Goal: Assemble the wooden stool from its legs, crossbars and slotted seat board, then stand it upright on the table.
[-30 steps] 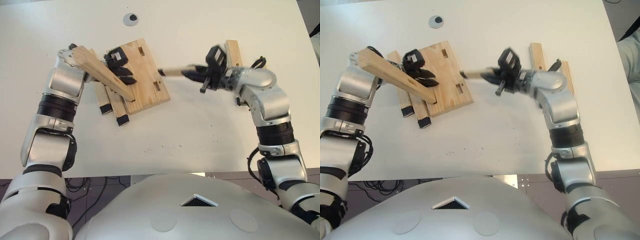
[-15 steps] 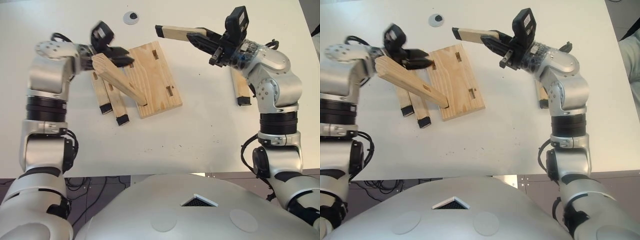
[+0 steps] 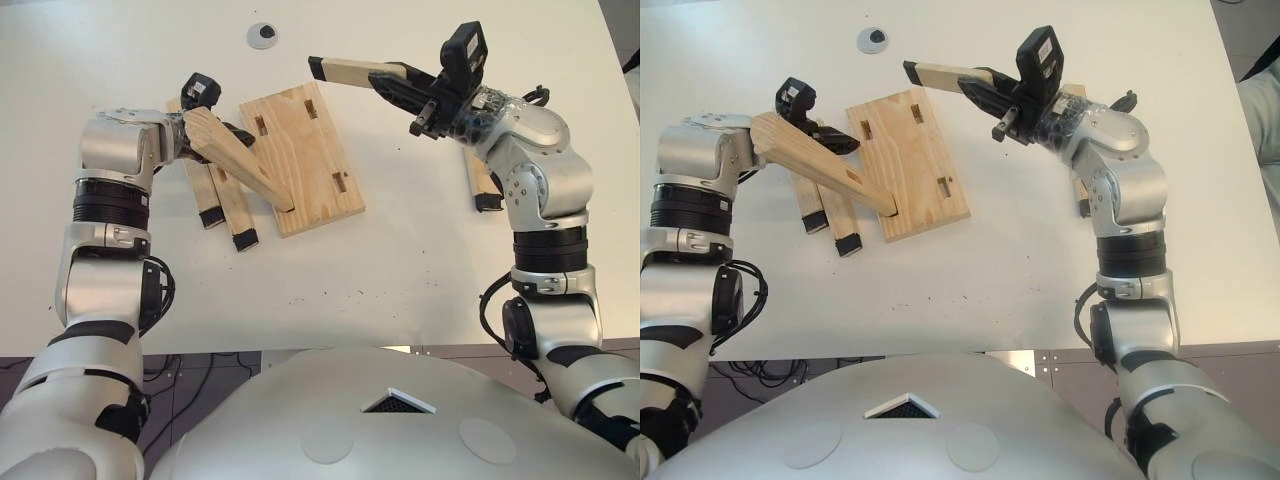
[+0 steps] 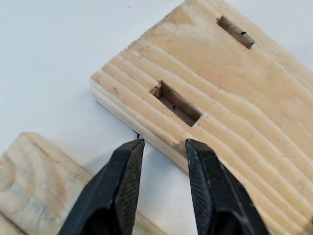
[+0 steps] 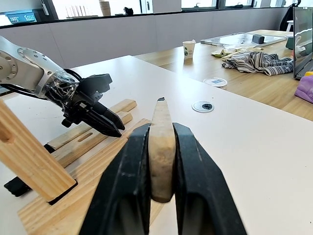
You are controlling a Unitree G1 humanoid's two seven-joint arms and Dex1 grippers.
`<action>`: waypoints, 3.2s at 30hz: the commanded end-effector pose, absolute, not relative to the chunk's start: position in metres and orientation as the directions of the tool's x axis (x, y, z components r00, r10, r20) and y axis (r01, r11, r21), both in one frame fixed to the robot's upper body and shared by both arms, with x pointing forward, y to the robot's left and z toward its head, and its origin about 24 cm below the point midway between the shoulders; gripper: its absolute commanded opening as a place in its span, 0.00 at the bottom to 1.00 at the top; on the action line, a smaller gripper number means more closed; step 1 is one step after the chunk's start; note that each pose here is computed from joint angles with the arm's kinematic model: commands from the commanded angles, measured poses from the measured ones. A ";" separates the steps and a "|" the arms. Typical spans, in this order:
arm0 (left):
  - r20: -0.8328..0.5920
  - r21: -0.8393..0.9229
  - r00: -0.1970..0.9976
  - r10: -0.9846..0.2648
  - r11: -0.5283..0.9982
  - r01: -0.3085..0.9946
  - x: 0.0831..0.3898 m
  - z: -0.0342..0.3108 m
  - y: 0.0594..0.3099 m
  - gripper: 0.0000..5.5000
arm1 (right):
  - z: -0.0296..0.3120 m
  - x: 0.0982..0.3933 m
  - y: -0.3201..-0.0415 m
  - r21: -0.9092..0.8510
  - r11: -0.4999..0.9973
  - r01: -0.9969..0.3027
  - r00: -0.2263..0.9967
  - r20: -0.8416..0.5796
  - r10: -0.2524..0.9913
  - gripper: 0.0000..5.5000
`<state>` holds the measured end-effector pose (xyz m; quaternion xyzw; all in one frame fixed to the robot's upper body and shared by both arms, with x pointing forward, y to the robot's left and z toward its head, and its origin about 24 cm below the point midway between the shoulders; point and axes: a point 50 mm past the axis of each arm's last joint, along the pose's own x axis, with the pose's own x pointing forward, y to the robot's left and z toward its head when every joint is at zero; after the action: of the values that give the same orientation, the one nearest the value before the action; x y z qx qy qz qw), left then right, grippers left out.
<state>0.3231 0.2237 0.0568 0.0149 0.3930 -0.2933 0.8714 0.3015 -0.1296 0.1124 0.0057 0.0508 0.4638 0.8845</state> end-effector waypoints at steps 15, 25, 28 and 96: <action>-0.677 -0.341 0.468 -0.568 0.805 0.485 0.347 0.044 0.200 0.27 | 0.127 0.286 -0.143 0.124 0.314 -0.941 0.312 -0.037 0.949 0.07; -0.690 -0.327 0.423 -0.587 0.774 0.542 0.349 0.039 0.190 0.27 | 0.122 0.298 -0.137 0.249 0.131 -0.960 0.119 -0.061 0.991 0.07; -0.689 -0.327 0.411 -0.597 0.762 0.559 0.351 0.039 0.184 0.27 | 0.123 0.303 -0.132 0.258 0.092 -0.962 0.082 -0.049 0.995 0.07; -0.715 -0.408 0.292 -0.635 0.719 0.563 0.342 0.024 0.164 0.27 | 0.095 0.256 -0.067 0.128 0.097 -0.987 0.115 0.147 0.982 0.07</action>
<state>0.3522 0.1740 0.0444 -0.0442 0.4246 -0.3773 0.8218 0.2575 -0.0837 0.0844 0.0805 0.0105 0.6574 0.7492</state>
